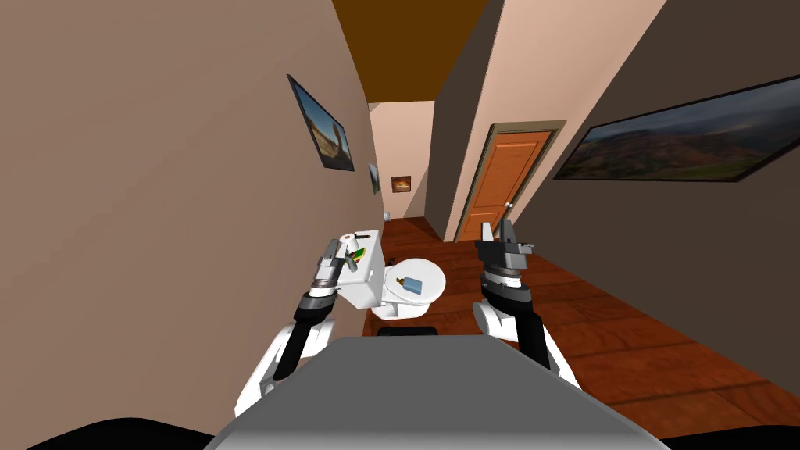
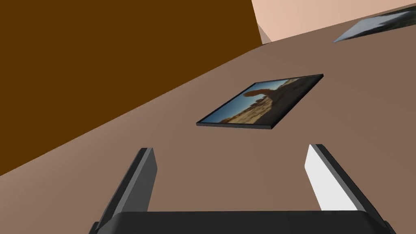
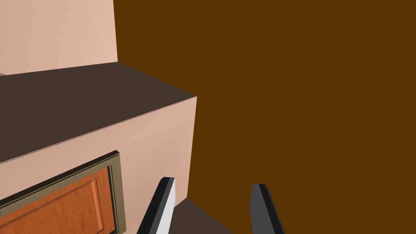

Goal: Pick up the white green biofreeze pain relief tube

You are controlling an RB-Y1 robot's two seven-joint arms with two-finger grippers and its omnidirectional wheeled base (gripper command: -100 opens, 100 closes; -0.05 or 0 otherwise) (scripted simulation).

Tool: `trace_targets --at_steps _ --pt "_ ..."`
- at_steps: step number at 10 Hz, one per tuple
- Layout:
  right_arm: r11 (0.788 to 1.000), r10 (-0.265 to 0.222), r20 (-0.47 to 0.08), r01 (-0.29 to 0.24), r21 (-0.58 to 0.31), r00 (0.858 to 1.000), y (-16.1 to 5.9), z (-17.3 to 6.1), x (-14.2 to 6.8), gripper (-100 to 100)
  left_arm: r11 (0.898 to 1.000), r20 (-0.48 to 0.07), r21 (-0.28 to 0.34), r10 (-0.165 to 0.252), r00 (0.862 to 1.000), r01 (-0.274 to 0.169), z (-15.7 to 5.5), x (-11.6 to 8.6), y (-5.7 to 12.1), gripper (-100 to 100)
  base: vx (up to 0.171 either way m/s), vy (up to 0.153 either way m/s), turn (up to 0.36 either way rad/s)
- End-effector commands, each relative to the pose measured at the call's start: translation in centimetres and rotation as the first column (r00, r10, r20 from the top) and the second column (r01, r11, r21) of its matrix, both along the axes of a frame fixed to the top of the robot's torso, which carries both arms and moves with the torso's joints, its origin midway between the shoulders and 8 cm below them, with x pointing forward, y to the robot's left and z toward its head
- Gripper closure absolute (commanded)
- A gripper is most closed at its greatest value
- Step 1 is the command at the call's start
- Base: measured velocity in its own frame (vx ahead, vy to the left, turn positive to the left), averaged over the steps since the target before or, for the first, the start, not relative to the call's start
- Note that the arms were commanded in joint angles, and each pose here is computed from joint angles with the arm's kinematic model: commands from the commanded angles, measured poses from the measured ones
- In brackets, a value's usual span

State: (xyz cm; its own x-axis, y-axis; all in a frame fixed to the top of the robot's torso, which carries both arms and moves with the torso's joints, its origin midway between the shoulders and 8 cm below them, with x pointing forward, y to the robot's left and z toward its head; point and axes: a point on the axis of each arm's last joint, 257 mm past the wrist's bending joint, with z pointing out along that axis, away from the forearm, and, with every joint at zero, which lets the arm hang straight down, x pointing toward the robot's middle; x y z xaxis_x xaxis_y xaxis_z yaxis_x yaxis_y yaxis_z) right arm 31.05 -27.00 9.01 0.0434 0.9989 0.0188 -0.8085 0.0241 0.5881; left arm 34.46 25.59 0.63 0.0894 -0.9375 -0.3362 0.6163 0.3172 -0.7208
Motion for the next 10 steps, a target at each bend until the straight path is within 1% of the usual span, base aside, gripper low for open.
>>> trace_targets --at_steps 1,2,3,4,5,6,7,8,9,10 --pt "1.000 0.000 0.000 0.000 0.000 1.000 0.0 0.0 0.0 0 0.998 -0.035 0.069 0.011 0.999 -0.008 -1.5 0.5 -0.2 -100 -0.035 0.049 -0.011" --pt "1.000 0.000 0.000 0.000 0.000 1.000 0.0 0.0 0.0 0 0.993 -0.056 0.115 0.019 0.998 -0.012 -2.5 0.8 -0.2 -100 -0.032 0.038 -0.007" --pt "1.000 0.000 0.000 0.000 0.000 1.000 0.0 0.0 0.0 0 0.987 -0.079 0.162 0.028 0.996 -0.015 -3.5 1.1 -0.2 -100 -0.028 0.032 -0.005" --pt "1.000 0.000 0.000 0.000 0.000 1.000 0.0 0.0 0.0 0 0.977 -0.103 0.211 0.039 0.994 -0.017 -4.6 1.4 -0.1 -100 -0.029 0.023 -0.008" --pt "1.000 0.000 0.000 0.000 0.000 1.000 0.0 0.0 0.0 0 0.965 -0.126 0.262 0.052 0.991 -0.017 -5.7 1.7 0.1 -100 -0.027 0.010 -0.005" --pt "1.000 0.000 0.000 0.000 0.000 1.000 0.0 0.0 0.0 0 0.949 -0.148 0.313 0.065 0.987 -0.016 -6.9 1.9 0.4 -100 -0.025 0.004 -0.001" --pt "1.000 0.000 0.000 0.000 0.000 1.000 0.0 0.0 0.0 0 0.931 -0.169 0.366 0.080 0.982 -0.013 -8.0 2.1 0.7 -100 -0.025 -0.002 -0.005" --pt "1.000 0.000 0.000 0.000 0.000 1.000 0.0 0.0 0.0 0 0.909 -0.187 0.417 0.095 0.978 -0.008 -9.2 2.3 1.0 -100 -0.019 -0.012 -0.012" --pt "1.000 0.000 0.000 0.000 0.000 1.000 0.0 0.0 0.0 0 0.883 -0.203 0.468 0.111 0.973 -0.003 -10.2 2.5 1.4 -100 -0.015 -0.018 -0.006" --pt "1.000 0.000 0.000 0.000 0.000 1.000 0.0 0.0 0.0 0 0.856 -0.218 0.518 0.127 0.968 0.004 -11.3 2.6 1.9 -100 -0.015 -0.024 -0.010"
